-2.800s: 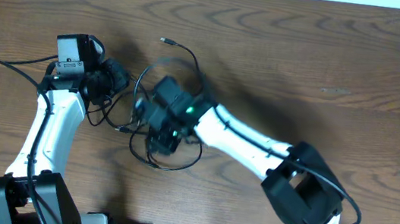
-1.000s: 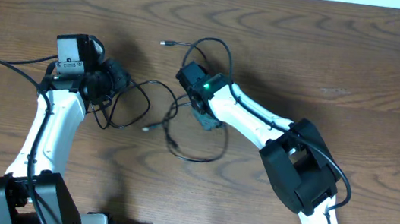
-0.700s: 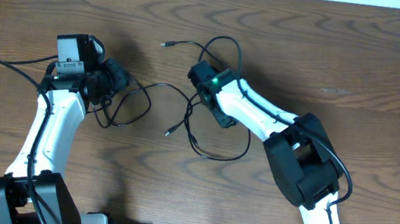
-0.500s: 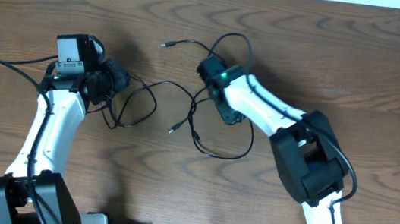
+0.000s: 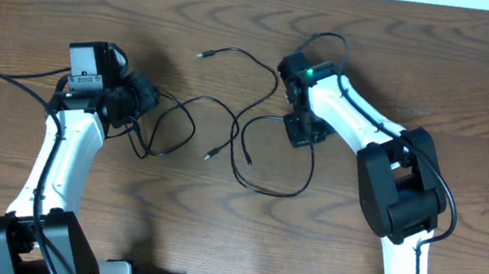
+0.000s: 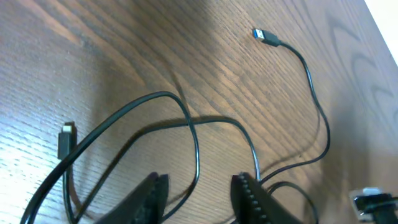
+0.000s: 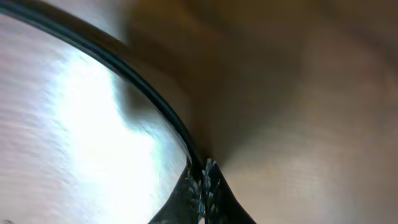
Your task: Untangle cables
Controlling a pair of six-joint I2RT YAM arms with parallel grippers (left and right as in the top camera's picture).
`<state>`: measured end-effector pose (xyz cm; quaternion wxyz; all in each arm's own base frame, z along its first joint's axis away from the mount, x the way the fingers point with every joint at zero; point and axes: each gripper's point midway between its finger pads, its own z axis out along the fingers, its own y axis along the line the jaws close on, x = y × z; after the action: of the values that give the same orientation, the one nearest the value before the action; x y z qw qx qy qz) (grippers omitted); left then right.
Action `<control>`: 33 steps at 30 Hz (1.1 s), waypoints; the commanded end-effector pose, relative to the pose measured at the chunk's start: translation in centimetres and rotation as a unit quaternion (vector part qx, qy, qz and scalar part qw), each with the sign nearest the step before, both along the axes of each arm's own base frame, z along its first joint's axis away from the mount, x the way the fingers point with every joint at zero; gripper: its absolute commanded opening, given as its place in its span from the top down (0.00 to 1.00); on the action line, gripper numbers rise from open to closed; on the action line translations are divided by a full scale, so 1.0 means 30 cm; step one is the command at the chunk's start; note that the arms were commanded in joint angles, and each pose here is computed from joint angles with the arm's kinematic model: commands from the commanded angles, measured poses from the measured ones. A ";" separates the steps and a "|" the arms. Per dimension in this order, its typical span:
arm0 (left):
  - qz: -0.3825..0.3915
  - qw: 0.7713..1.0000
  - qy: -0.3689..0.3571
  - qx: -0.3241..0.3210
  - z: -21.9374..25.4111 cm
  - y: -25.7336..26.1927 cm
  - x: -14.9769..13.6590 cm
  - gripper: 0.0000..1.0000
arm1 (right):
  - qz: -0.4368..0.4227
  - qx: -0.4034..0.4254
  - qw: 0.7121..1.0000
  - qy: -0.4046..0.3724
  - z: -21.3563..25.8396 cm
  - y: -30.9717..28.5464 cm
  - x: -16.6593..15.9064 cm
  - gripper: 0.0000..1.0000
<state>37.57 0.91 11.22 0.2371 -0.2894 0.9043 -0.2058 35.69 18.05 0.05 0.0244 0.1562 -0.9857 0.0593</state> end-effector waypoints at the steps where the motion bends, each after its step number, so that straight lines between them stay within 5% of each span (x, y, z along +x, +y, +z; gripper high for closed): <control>1: -0.009 1.000 -0.004 -0.002 0.009 -0.023 0.010 0.57 | -0.015 0.007 1.000 -0.002 0.001 0.024 0.018 0.99; 9: -0.050 0.997 0.000 0.050 -0.011 -0.141 0.012 0.53 | -0.012 0.030 0.999 -0.019 0.008 0.065 0.047 0.99; 17: -0.112 0.991 0.002 0.072 -0.085 -0.309 0.032 0.77 | -0.024 0.003 1.000 -0.010 0.011 -0.004 0.044 0.99; 20: -0.129 0.989 0.005 0.073 -0.132 -0.355 0.046 0.76 | -0.035 -0.028 0.999 -0.005 0.016 -0.074 0.044 0.99; 24: -0.135 0.988 0.013 0.073 -0.168 -0.370 0.049 0.62 | -0.051 -0.046 0.997 0.016 0.022 -0.143 0.025 0.99; 33: -0.134 0.988 0.008 0.073 -0.164 -0.371 0.056 0.60 | -0.089 -0.054 0.993 0.058 0.033 -0.240 -0.011 0.99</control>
<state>38.78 -10.37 5.79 0.2099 -0.1477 0.9513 -0.1706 34.86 11.27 1.23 0.0965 0.0850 -0.9867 0.0994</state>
